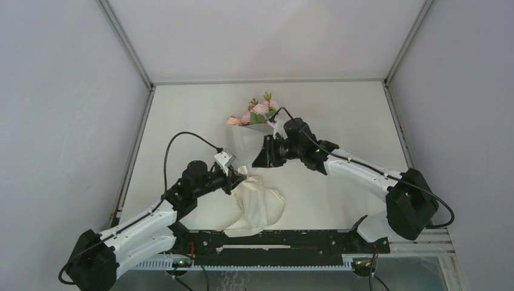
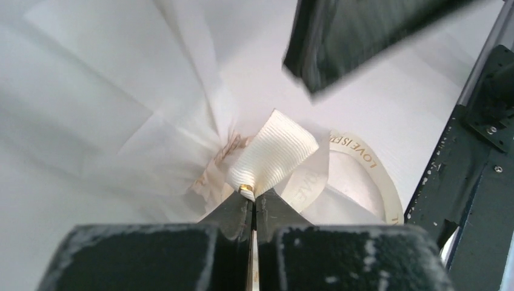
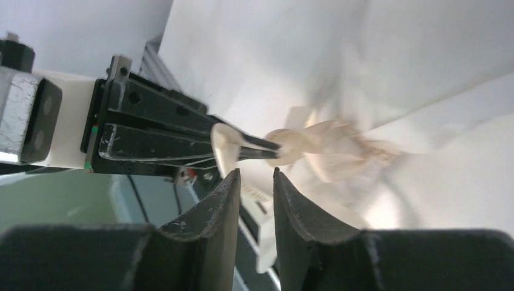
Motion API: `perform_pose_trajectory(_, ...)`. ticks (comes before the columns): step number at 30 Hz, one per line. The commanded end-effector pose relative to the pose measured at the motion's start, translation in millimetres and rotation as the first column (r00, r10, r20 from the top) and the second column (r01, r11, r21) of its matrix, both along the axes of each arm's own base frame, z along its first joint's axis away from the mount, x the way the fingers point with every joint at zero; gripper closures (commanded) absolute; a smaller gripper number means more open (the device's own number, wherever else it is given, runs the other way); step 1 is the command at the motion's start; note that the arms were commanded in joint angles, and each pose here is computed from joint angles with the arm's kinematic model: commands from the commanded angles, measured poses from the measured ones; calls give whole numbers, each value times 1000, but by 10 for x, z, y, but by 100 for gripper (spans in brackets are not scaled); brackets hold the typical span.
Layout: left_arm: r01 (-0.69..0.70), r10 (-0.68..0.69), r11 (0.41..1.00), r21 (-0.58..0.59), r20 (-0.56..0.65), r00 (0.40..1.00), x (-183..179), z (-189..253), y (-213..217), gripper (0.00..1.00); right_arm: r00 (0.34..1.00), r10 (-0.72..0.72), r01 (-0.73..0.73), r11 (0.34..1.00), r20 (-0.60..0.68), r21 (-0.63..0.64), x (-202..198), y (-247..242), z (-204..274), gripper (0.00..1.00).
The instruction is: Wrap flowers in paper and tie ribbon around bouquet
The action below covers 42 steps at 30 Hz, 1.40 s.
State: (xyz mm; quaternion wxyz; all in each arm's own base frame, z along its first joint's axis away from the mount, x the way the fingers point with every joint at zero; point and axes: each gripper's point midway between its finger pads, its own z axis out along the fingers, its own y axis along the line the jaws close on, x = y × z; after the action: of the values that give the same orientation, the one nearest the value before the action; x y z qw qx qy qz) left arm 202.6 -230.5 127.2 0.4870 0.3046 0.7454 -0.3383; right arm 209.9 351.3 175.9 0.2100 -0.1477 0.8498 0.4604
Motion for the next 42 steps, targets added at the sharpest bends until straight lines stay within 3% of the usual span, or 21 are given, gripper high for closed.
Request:
perform_pose_trajectory(1,-107,105,991,-75,-22,994,93,28,84,100,990,57,-56,998,126,-12,282,-160,21,65)
perform_pose_trajectory(4,-133,132,987,-88,-20,991,131,31,121,100,982,150,-148,989,116,-23,269,-67,-162,65)
perform_pose_trajectory(9,-155,152,984,-84,-35,988,139,-14,175,100,961,252,-249,968,112,-42,249,108,-395,54)
perform_pose_trajectory(16,-162,160,983,-85,-34,987,152,-1,197,100,936,340,-338,940,87,-41,160,264,-549,47)
perform_pose_trajectory(26,-173,170,981,-82,-39,985,168,7,232,100,937,347,-339,931,38,-135,117,162,-837,48)
perform_pose_trajectory(28,-170,168,982,-83,-39,985,164,9,232,100,939,341,-331,932,47,-147,134,140,-828,52)
perform_pose_trajectory(31,-165,162,983,-85,-39,986,160,9,223,100,939,339,-329,935,60,-131,141,161,-760,83)
perform_pose_trajectory(33,-169,166,982,-87,-36,985,169,12,225,100,938,340,-331,936,72,-116,139,172,-694,97)
perform_pose_trajectory(42,-155,157,983,-99,14,987,203,33,209,100,950,270,-259,962,154,-90,256,58,-270,100)
